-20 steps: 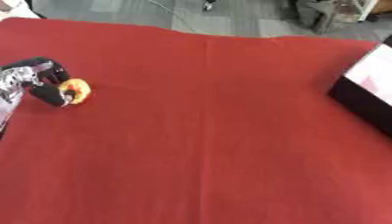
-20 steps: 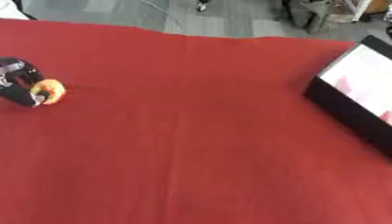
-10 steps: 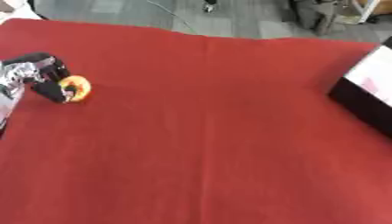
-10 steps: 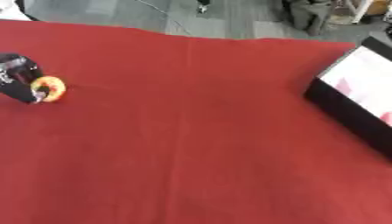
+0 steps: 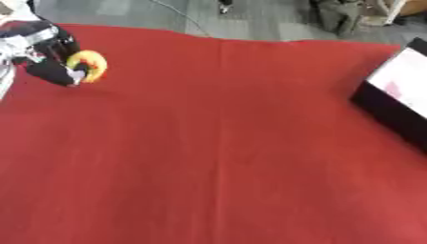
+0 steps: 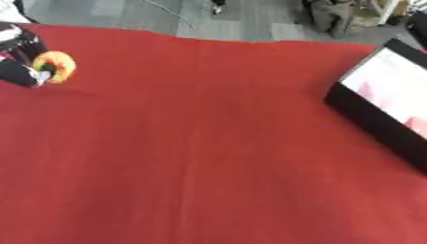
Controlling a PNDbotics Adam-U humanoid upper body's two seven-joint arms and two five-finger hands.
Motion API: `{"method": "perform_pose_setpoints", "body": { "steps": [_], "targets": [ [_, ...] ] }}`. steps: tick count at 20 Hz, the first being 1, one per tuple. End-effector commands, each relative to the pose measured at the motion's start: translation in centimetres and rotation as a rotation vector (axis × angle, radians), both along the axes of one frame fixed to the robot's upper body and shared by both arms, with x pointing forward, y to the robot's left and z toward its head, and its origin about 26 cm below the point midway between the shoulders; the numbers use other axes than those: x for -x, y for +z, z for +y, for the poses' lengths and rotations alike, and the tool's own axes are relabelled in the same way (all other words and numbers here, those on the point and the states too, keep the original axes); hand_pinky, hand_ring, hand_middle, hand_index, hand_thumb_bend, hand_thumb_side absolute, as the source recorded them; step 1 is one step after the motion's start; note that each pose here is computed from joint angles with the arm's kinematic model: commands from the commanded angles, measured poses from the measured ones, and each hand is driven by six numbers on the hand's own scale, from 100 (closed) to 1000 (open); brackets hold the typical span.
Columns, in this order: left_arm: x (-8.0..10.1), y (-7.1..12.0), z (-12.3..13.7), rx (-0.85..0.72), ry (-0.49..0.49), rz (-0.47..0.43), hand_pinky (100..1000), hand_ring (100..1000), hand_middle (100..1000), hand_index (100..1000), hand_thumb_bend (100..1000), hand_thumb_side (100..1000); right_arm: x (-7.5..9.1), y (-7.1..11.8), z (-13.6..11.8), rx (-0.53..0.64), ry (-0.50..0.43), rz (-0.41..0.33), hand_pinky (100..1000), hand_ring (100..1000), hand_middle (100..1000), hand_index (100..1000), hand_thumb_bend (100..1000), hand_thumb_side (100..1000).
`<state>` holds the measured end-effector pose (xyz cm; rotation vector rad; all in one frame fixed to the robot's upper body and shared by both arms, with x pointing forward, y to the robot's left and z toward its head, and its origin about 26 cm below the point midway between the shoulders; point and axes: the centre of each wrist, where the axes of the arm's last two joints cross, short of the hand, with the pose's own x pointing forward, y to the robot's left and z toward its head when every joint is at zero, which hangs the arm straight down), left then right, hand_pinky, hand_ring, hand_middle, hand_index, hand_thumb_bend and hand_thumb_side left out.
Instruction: Pick up the objects with one hand, pass them to the other hand, and then place them into the box on the other side of the table.
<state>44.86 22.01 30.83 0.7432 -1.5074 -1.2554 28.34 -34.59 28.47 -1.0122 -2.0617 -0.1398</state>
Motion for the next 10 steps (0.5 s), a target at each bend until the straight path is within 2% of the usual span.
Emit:
{"method": "perform_pose_setpoints", "body": {
  "steps": [1,5,10],
  "targets": [
    [1.9,2.2,-0.4,0.045,-0.057,-0.058,715,624,521,389,100,108,0.3,1.1,0.2,-0.004,-0.168,0.000,777,676,860,771,100,321],
    [4.0,2.1,-2.1,0.124,-0.166,-0.067,712,614,512,378,100,140,0.1,1.3,0.9,0.033,-0.141,0.014,781,686,864,779,100,307],
    [6.5,1.7,-4.3,0.231,-0.281,-0.081,707,601,500,372,100,186,-0.1,2.7,1.9,0.134,-0.064,0.055,792,707,870,796,119,298]
  ]
}}
